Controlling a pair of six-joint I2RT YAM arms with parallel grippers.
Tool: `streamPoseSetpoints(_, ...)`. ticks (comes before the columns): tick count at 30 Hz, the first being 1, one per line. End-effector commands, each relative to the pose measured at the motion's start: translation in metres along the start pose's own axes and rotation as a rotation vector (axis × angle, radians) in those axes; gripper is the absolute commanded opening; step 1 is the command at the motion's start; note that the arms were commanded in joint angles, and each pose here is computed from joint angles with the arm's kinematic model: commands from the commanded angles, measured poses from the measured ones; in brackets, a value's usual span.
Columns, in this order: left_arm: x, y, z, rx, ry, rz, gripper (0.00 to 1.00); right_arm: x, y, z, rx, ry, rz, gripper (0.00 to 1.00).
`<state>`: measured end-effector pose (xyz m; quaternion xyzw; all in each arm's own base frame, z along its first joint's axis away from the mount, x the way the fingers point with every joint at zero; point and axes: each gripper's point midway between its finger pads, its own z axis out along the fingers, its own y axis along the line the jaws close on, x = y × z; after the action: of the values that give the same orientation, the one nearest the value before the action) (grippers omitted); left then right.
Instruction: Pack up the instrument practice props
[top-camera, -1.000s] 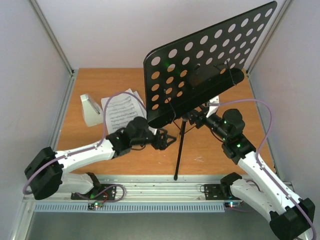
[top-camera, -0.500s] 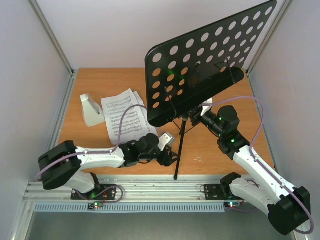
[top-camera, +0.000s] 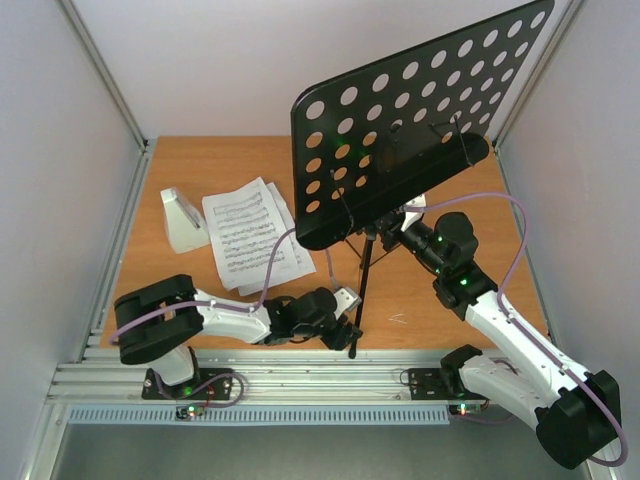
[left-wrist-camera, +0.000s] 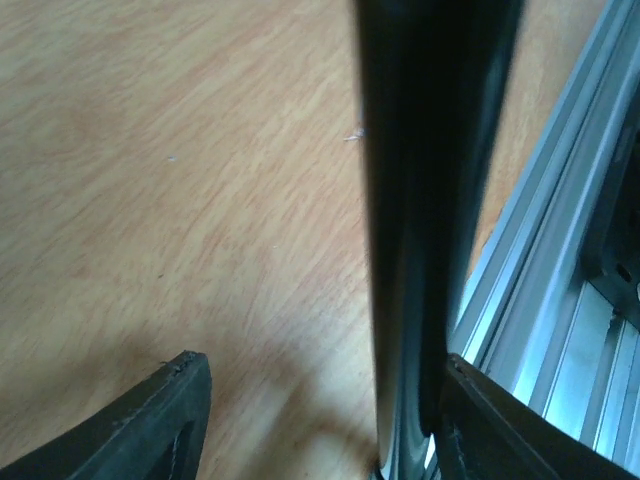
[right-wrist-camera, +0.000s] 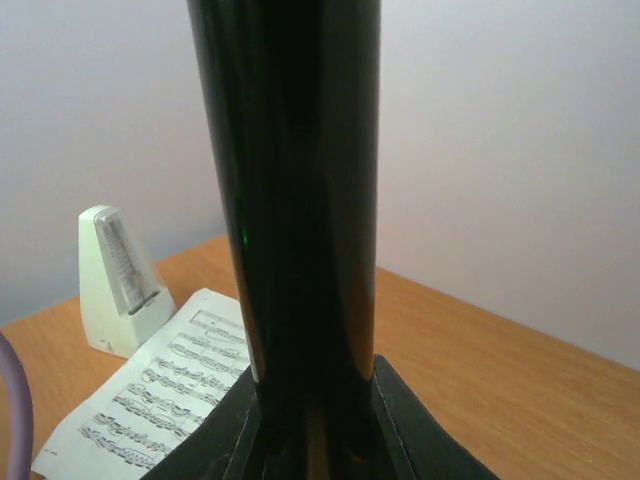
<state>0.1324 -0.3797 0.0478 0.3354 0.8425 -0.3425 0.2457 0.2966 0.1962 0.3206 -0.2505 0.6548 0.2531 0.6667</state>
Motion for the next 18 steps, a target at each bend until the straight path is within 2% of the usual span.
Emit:
streamPoseSetpoints(1,-0.024,-0.009,0.008,0.002,-0.092,0.014,0.56,-0.022,-0.017,-0.004,0.092,-0.091,0.086,0.01)
streamPoseSetpoints(6,-0.024,-0.01,0.017,0.009,-0.084,0.02,0.38,-0.026,-0.018,-0.004,0.098,-0.102,0.087,0.01)
streamPoseSetpoints(12,-0.032,-0.008,0.018,-0.013,-0.107,0.027,0.11,-0.031,-0.016,-0.005,0.09,-0.103,0.088,0.01)
streamPoseSetpoints(15,-0.043,-0.009,0.01,-0.029,-0.142,0.048,0.02,-0.033,-0.015,-0.006,0.084,-0.094,0.091,0.01)
streamPoseSetpoints(18,-0.06,-0.01,0.0,-0.06,-0.186,0.097,0.01,-0.032,-0.013,-0.006,0.075,-0.082,0.099,0.01)
